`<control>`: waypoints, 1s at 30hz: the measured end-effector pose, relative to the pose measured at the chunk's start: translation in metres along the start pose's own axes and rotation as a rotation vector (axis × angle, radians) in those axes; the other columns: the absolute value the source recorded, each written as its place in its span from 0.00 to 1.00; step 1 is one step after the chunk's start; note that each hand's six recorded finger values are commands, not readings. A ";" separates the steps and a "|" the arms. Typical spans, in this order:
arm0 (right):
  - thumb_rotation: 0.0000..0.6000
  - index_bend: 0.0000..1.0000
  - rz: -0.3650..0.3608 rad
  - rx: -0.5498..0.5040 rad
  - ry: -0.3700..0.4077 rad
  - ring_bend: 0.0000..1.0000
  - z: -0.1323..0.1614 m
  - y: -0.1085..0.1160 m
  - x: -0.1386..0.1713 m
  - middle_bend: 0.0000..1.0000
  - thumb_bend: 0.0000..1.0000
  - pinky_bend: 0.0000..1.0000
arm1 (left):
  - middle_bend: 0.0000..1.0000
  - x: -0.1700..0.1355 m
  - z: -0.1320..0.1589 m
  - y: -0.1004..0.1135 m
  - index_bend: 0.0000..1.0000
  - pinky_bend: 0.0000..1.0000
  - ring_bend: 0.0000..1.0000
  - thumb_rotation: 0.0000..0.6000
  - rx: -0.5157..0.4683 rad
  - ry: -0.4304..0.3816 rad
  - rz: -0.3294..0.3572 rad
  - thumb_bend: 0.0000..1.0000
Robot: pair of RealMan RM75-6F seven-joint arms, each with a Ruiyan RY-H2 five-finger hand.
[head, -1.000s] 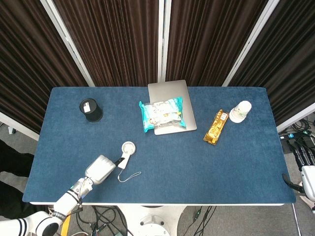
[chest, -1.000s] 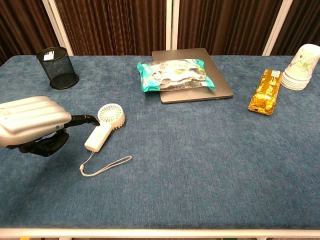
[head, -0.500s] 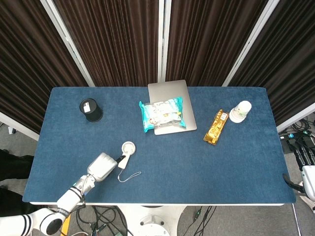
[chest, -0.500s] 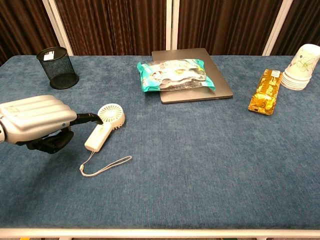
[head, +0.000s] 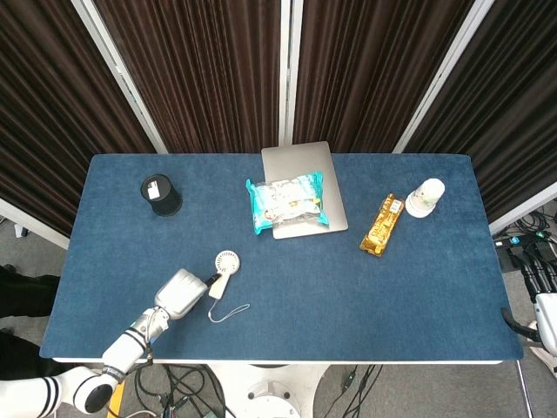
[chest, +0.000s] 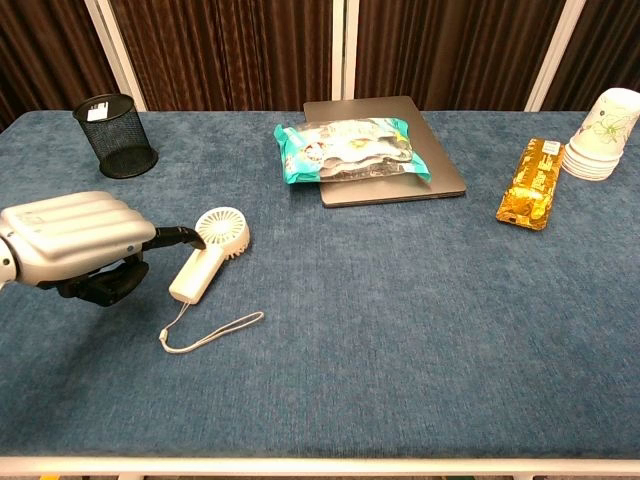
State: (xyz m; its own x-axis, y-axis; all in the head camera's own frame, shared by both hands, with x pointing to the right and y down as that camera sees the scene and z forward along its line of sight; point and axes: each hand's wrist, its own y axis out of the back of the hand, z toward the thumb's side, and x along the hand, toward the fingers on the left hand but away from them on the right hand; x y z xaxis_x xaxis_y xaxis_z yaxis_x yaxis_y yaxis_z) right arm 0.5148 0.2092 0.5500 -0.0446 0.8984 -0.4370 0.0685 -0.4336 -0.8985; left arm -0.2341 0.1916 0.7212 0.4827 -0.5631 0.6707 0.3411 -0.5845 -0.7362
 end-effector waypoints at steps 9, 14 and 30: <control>1.00 0.00 0.001 0.000 -0.001 0.00 -0.001 0.000 0.000 0.00 0.20 0.00 | 0.87 0.002 0.003 -0.003 0.13 0.78 0.84 1.00 0.000 -0.007 -0.020 0.73; 1.00 0.00 0.003 -0.001 -0.003 0.00 -0.002 -0.002 0.000 0.00 0.20 0.00 | 0.87 0.004 0.002 -0.008 0.13 0.78 0.84 1.00 0.010 -0.011 -0.065 0.73; 1.00 0.00 -0.003 -0.002 -0.003 0.00 -0.004 -0.001 0.001 0.00 0.20 0.00 | 0.87 -0.009 -0.005 0.019 0.13 0.78 0.84 1.00 -0.038 0.016 -0.012 0.73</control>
State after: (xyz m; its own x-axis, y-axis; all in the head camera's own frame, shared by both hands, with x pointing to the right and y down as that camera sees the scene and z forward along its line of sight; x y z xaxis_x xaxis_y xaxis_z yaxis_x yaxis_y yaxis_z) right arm 0.5182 0.2110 0.5506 -0.0483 0.8993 -0.4347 0.0704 -0.4311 -0.8996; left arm -0.2360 0.1827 0.7016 0.4659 -0.5650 0.6810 0.3154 -0.6131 -0.7244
